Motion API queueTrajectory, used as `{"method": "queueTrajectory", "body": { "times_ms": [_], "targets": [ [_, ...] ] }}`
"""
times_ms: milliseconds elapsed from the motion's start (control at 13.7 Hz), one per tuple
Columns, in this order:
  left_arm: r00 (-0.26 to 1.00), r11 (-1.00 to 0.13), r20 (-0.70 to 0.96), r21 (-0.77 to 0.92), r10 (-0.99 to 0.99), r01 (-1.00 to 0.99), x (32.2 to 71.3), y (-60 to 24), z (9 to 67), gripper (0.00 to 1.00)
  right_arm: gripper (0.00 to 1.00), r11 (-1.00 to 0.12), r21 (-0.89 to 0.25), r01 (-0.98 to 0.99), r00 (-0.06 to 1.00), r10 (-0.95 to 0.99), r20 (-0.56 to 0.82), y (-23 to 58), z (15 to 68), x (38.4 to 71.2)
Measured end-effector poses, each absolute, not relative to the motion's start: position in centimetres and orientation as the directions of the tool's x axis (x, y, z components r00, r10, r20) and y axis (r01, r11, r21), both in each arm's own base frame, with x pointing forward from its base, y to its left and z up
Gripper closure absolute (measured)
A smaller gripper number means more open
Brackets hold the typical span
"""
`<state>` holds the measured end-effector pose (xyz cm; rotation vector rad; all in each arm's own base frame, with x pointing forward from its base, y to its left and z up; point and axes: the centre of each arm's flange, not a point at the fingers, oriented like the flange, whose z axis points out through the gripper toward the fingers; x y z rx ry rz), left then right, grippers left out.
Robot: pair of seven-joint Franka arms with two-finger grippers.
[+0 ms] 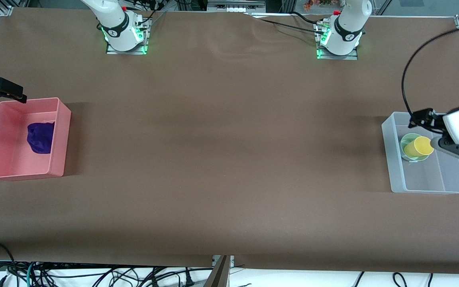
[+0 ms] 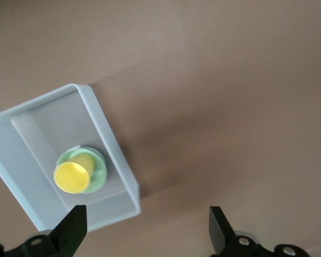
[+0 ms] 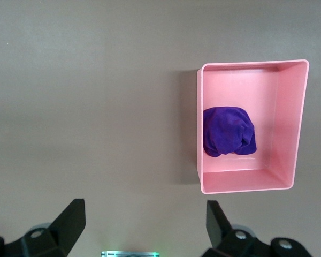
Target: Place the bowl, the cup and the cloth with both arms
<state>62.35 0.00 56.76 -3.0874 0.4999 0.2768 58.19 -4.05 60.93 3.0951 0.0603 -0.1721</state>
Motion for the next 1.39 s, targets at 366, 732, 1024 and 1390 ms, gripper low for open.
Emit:
{"method": "queueTrajectory", "body": {
  "times_ms": [366,732,1024,1390],
  "targets": [
    [1.000,-1.000,-0.022,0.019,-0.012,-0.012,58.3,-1.9,58.5,0.00,0.00,-0.998,0.039,0.041,0.993,0.037,-0.112,-4.0,60.9,58.2],
    [0.999,-1.000,-0.042,-0.006,0.001,0.001,56.1,1.6,55.5,0.00,0.00,-0.998,0.039,0.041,0.993,0.037,-0.112,-4.0,60.9,58.2],
    [0.999,-1.000,-0.037,-0.007,-0.021,-0.021,55.7,0.5,56.2,0.00,0.00,-0.998,0.039,0.041,0.993,0.037,-0.112,-4.0,60.9,58.2],
    [0.999,-1.000,-0.036,-0.007,-0.029,-0.030,55.6,0.0,56.3,0.00,0.00,-0.998,0.039,0.041,0.993,0.036,-0.112,-4.1,60.9,58.2]
  ]
}}
